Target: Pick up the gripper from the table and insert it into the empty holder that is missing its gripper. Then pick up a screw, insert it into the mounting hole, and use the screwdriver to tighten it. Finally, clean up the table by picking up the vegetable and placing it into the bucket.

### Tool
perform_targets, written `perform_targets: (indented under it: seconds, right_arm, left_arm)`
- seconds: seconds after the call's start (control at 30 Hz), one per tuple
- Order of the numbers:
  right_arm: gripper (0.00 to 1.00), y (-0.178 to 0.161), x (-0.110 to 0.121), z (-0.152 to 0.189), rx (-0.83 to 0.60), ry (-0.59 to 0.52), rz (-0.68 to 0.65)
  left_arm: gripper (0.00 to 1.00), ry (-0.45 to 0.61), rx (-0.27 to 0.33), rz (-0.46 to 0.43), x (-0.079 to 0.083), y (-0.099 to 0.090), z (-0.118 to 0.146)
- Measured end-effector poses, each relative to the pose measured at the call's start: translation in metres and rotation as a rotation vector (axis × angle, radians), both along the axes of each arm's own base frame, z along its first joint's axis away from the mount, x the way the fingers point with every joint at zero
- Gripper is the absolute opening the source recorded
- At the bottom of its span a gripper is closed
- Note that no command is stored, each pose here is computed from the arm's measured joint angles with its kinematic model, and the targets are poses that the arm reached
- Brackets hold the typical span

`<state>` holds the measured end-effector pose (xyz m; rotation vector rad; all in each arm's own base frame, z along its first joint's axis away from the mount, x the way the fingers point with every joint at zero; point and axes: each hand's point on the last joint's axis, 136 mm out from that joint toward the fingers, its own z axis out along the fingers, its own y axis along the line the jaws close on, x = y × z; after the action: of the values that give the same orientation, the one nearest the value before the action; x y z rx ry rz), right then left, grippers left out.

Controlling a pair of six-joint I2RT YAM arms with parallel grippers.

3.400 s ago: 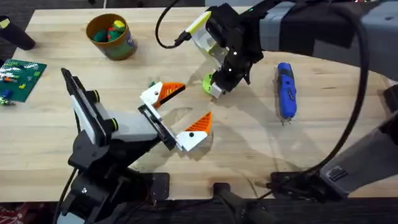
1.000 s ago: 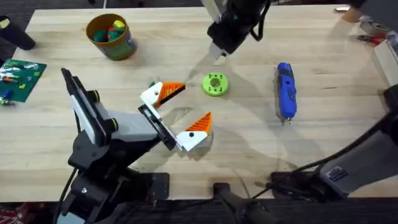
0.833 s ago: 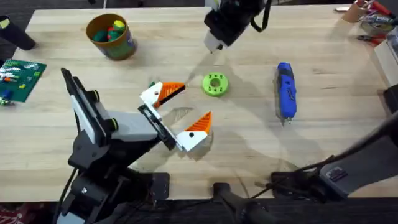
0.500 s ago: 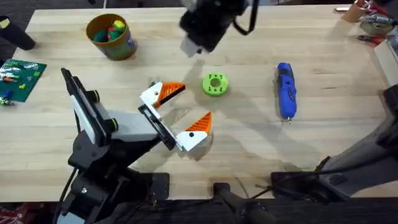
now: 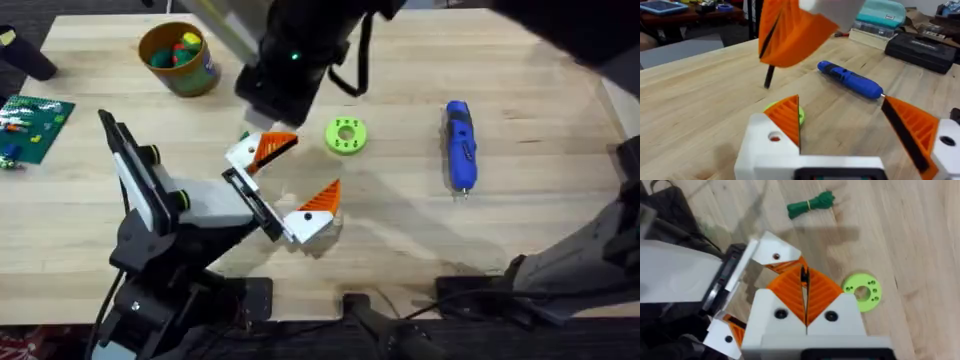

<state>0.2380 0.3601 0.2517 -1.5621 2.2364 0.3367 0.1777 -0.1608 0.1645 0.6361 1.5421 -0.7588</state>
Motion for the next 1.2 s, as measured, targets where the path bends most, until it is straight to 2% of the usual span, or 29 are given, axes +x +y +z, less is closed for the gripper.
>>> perform_targets:
  seconds: [0.4, 0.67, 1.2]
  right_arm:
    - [0.011, 0.028, -0.038, 0.003, 0.020, -0.017, 0.137]
    - [0.011, 0.020, -0.044, -0.002, -0.019, -0.001, 0.161]
    - [0.011, 0.019, -0.033, -0.001, -0.045, -0.077, 0.185]
  left_arm:
    - [0.990, 0.000, 0.000, 0.000, 0.000, 0.000, 0.000]
    - [0.990, 0.000, 0.000, 0.000, 0.000, 0.000, 0.000]
    - [0.990, 0.000, 0.000, 0.000, 0.000, 0.000, 0.000]
